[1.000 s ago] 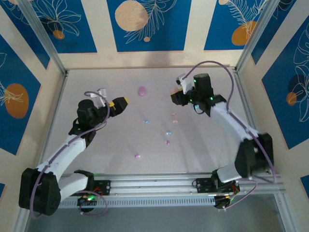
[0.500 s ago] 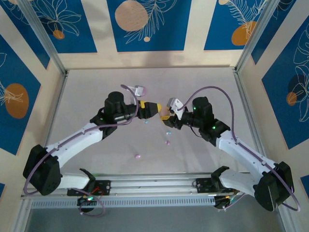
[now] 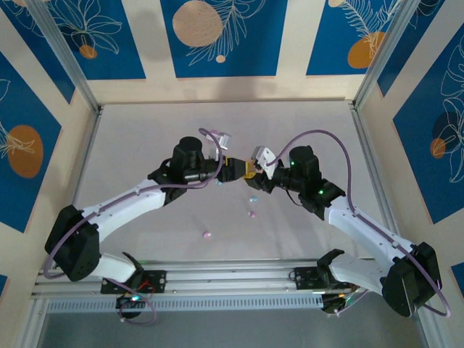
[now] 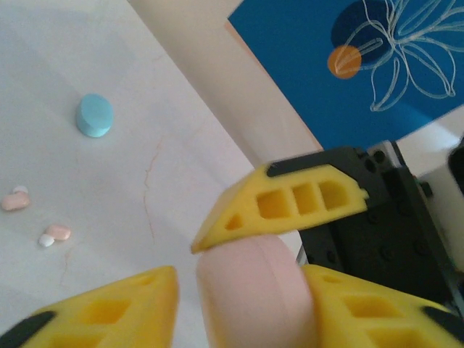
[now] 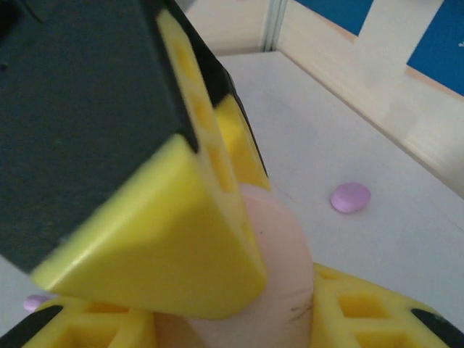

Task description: Insert the wireless bluetooth earbuds into the charging case

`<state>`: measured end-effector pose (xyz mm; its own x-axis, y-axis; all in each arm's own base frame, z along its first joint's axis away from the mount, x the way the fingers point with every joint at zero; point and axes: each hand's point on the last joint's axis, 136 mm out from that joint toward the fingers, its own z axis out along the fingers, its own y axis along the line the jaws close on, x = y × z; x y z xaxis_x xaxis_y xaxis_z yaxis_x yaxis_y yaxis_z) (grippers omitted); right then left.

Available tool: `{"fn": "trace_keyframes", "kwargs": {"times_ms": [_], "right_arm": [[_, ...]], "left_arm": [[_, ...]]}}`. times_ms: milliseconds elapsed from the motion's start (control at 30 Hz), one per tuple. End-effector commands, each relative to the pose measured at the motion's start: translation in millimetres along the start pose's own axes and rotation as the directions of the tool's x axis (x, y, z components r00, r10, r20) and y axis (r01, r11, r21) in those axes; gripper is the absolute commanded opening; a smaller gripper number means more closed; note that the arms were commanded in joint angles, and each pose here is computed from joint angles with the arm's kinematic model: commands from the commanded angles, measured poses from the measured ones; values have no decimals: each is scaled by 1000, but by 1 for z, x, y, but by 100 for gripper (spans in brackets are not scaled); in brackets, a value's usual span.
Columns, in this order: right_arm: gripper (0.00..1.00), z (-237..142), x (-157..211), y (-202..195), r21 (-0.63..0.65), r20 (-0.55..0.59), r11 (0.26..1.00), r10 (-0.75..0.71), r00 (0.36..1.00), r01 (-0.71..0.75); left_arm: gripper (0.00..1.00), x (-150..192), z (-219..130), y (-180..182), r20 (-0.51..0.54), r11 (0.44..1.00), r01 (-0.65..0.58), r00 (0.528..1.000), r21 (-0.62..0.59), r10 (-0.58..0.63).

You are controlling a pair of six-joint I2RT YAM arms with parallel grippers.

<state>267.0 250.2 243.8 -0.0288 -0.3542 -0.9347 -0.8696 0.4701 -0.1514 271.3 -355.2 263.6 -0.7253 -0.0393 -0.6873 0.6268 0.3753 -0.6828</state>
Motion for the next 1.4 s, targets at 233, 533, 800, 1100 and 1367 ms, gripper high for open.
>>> {"fn": "trace_keyframes", "kwargs": {"times_ms": [233,533,800,1100,1367], "right_arm": [[41,-6,-8,-10,74,30,997,3,1000,-5],[94,-38,-12,-43,195,154,917,322,934,-349],[100,-66,-21,-38,99,301,948,261,917,-302],[70,-47,-30,-10,10,227,993,-116,967,117],[62,-34,-54,-21,1,278,984,-169,946,176]], "left_arm": [[11,-11,0,0,47,999,41,998,-34,-39],[4,-30,-19,-7,154,997,57,987,-48,-49],[5,-47,-30,-5,272,951,298,911,84,-309],[5,-51,-19,-21,192,877,405,868,259,-458],[5,-50,-20,-28,173,874,397,875,281,-453]]}}
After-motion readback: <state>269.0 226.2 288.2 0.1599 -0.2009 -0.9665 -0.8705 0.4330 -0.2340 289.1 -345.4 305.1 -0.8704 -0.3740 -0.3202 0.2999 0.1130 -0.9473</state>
